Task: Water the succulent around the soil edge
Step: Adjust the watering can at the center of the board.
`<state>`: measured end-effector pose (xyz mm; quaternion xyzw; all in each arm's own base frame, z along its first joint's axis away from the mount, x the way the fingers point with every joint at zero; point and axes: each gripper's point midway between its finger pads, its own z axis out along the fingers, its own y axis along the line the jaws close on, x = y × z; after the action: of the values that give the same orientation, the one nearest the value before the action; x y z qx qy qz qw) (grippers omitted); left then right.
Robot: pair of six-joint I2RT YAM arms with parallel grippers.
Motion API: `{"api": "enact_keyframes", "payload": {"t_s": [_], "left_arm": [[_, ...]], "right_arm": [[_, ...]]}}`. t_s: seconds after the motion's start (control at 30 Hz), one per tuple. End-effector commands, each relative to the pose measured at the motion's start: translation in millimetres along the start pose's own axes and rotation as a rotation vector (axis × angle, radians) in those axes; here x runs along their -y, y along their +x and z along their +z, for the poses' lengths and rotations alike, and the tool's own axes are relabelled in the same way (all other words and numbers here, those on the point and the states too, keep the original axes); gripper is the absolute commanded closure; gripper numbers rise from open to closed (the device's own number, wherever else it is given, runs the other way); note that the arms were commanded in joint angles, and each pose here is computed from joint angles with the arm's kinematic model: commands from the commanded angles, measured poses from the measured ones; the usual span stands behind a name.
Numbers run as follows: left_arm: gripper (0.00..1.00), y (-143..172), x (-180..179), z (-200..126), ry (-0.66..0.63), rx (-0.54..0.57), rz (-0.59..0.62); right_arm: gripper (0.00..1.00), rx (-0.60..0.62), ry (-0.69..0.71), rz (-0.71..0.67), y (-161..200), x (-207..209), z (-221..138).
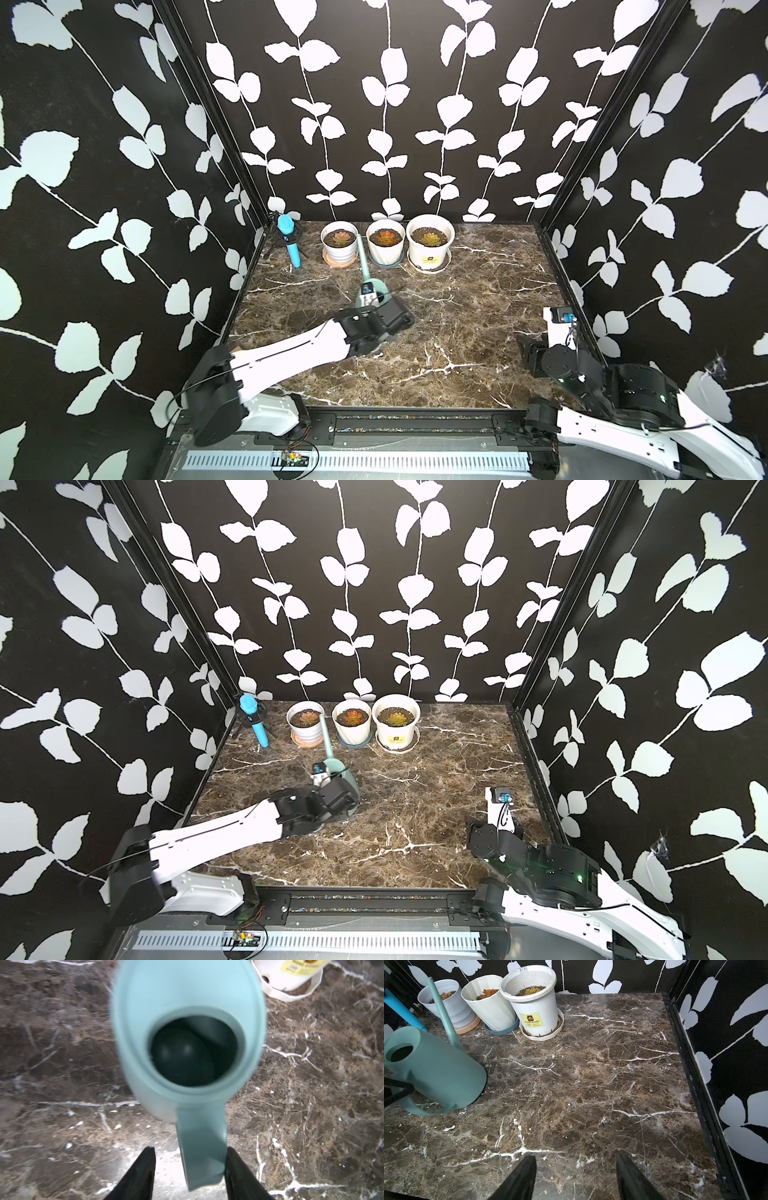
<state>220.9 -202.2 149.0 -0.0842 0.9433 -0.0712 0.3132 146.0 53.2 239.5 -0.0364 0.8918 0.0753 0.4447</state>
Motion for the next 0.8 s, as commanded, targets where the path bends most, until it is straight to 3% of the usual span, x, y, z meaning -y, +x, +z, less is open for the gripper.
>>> {"api": "enact_keyframes", "payload": {"t_s": [0.0, 0.17, 0.23, 0.47, 0.53, 0.6, 0.77], "left_arm": [[0.46, -0.2, -33.9, -3.3, -0.055, -0.003, -0.001], [0.42, -3.0, -51.8, -8.1, -0.072, -0.015, 0.014], [0.36, -6.8, -48.8, -11.5, -0.056, -0.007, 0.043], [0.30, -16.8, -42.8, -15.6, -0.033, 0.023, 0.145], [0.30, -19.0, -40.5, -14.1, -0.021, 0.024, 0.186], [0.39, -21.6, -37.8, -13.2, -0.013, 0.025, 0.230], [0.47, -30.6, -30.9, -16.0, 0.010, 0.042, 0.332]], "right_arm": [[0.36, 0.000, -0.002, 0.014, 1.3, -4.6, 4.6], [0.36, -0.006, -0.012, 0.015, 0.6, -10.0, 6.0], [0.36, -0.011, -0.014, 0.014, 1.1, -11.3, 6.6], [0.37, -0.013, -0.013, 0.015, 0.4, -9.9, 4.5], [0.37, -0.015, -0.009, 0.012, 0.1, -8.1, 3.4], [0.37, -0.017, -0.005, 0.015, 0.5, -6.4, 2.3], [0.38, -0.030, 0.003, 0.009, 2.9, -3.1, 1.1]]}}
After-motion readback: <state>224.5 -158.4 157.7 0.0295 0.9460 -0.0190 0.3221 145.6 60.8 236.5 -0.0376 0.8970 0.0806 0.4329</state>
